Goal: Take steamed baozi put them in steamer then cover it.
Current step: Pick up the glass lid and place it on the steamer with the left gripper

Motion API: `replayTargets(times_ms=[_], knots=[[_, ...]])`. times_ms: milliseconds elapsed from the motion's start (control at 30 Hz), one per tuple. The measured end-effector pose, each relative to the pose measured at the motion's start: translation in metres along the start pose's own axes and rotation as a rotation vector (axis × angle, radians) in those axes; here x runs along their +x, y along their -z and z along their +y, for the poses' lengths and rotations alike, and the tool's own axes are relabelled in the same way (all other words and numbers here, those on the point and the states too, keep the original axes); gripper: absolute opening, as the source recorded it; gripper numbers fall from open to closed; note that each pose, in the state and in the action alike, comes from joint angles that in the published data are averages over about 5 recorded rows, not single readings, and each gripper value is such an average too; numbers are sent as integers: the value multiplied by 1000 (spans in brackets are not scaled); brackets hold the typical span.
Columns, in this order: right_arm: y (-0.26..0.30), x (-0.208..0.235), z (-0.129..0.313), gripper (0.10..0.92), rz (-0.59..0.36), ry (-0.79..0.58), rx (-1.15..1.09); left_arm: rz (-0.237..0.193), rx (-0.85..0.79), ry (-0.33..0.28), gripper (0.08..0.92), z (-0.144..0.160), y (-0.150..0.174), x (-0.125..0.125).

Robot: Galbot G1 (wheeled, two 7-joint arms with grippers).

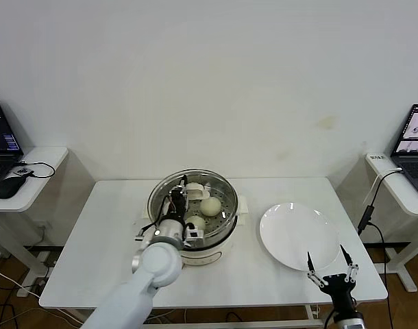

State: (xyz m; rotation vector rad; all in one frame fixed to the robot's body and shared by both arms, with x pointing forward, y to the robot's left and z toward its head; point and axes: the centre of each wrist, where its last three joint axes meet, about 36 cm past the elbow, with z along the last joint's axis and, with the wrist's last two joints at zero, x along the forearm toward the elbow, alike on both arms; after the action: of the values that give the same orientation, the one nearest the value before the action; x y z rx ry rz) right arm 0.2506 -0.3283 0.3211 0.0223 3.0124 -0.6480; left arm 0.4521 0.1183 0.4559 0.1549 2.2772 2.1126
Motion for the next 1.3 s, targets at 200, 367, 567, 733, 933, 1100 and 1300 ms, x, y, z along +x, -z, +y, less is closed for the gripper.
replayTargets(times_ms=[200,367,567,733,933,1100,1300], knots=[[-1,1,3,823,0,7,1,12,-38,-10,155,-6,7,-8],[-2,3,4,823,1,12,2,26,-56,-23,155,-13,7,-12],[-3,4,8,823,1,19,-2,33,-57,-31,155,-17,11,-14],[-3,4,10,823,0,22,-5,35,-54,-34,155,-19,15,-19],[-4,6,11,823,1,25,-4,42,-53,-36,155,-20,15,-23],[-5,7,12,823,3,27,-4,43,-36,-34,176,-19,17,-24],[-5,7,14,823,3,30,-6,45,-14,-21,333,-15,13,-20]])
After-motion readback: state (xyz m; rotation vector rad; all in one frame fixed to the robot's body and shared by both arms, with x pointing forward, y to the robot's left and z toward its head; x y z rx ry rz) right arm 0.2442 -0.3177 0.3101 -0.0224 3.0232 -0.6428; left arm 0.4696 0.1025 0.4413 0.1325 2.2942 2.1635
